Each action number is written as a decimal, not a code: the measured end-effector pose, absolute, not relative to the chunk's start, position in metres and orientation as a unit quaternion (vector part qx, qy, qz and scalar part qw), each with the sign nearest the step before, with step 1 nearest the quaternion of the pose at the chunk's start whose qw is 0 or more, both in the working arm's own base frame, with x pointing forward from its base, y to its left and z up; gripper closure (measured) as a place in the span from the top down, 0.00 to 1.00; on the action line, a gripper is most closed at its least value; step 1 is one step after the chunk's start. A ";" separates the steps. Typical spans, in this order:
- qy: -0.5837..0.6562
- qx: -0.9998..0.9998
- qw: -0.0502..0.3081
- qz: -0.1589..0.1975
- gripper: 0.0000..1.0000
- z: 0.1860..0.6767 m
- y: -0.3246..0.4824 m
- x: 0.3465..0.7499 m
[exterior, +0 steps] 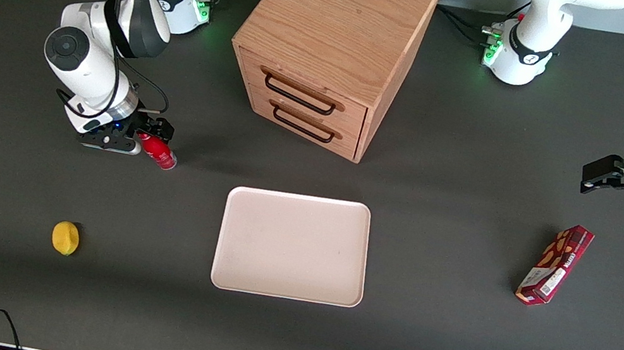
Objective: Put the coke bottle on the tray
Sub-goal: 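Lower the right gripper around the bottle and close on it, then lift the bottle and carry it with the right gripper to the tray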
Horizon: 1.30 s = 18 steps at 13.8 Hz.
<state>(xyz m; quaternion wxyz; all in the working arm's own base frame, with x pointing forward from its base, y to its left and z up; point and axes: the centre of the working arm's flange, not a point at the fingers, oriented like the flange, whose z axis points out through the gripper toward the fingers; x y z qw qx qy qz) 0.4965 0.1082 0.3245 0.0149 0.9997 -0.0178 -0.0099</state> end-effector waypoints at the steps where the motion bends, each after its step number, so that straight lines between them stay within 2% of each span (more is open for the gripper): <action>1: -0.016 1.000 0.017 -0.008 0.89 0.325 0.108 0.497; 6: -0.014 1.000 0.019 -0.007 0.33 0.326 0.108 0.496; 10: -0.006 1.000 0.020 -0.005 0.31 0.331 0.108 0.498; 12: 0.001 0.999 0.027 -0.017 0.31 0.354 0.107 0.505; 15: 0.005 0.999 0.034 -0.025 0.31 0.434 0.108 0.526; 18: 0.007 1.000 0.029 -0.008 0.31 0.527 0.120 0.544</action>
